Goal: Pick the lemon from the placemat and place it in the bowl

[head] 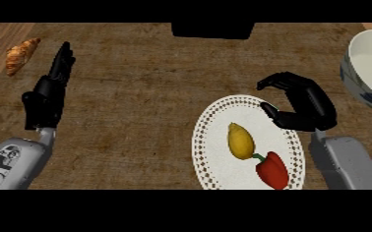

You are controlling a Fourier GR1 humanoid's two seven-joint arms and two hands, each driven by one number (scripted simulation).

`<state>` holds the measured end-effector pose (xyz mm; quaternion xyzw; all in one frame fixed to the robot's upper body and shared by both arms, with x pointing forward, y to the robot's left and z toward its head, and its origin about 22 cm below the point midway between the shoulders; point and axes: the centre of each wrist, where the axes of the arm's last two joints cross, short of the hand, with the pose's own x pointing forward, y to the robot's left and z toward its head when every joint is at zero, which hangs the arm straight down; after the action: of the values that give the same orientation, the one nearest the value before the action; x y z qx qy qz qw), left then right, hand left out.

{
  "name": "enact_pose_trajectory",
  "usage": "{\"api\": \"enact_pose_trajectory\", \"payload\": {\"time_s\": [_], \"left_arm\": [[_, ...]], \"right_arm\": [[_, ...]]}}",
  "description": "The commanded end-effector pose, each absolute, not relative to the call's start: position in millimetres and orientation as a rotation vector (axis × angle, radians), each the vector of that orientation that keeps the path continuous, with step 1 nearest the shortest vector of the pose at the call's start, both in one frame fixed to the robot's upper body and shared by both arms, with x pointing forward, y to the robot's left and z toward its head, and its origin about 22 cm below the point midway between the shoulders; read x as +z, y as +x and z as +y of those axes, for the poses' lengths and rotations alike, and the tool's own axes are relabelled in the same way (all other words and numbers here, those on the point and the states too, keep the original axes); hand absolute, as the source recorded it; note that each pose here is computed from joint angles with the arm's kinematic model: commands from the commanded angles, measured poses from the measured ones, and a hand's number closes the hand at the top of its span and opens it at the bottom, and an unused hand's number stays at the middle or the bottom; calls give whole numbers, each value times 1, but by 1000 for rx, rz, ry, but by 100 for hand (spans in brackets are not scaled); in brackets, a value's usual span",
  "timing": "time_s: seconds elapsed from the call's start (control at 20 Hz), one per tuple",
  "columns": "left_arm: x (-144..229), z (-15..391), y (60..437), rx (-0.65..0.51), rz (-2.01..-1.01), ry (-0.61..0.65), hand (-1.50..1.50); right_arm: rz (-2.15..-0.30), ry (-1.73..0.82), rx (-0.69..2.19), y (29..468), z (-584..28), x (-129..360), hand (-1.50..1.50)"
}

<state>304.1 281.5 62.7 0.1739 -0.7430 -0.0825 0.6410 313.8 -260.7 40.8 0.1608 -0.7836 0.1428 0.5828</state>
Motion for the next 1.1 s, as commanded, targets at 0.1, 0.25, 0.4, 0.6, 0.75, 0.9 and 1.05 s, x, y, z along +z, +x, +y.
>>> {"api": "enact_pose_trajectory", "payload": {"time_s": [0.1, 0.25, 0.4, 0.6, 0.75, 0.9, 1.05], "left_arm": [[61, 259, 298, -195, -1674, 331, 0], [83, 265, 306, -189, -1698, 327, 0], [76, 259, 305, -204, -1674, 352, 0], [79, 250, 301, -199, -1668, 354, 0], [79, 256, 297, -210, -1667, 364, 0], [85, 248, 302, -190, -1674, 373, 0], [73, 247, 292, -195, -1653, 358, 0]], "right_arm": [[-1874, 770, 479, 337, -295, 41, -150], [-1911, 734, 701, 351, -324, 70, -150], [-1889, 657, 890, 370, -323, 103, -150], [-1807, 569, 1158, 372, -309, 120, -150], [-1779, 438, 1339, 380, -293, 146, -150], [-1676, 437, 1524, 377, -266, 145, -150], [-1643, 409, 1626, 385, -237, 147, -150]]}}
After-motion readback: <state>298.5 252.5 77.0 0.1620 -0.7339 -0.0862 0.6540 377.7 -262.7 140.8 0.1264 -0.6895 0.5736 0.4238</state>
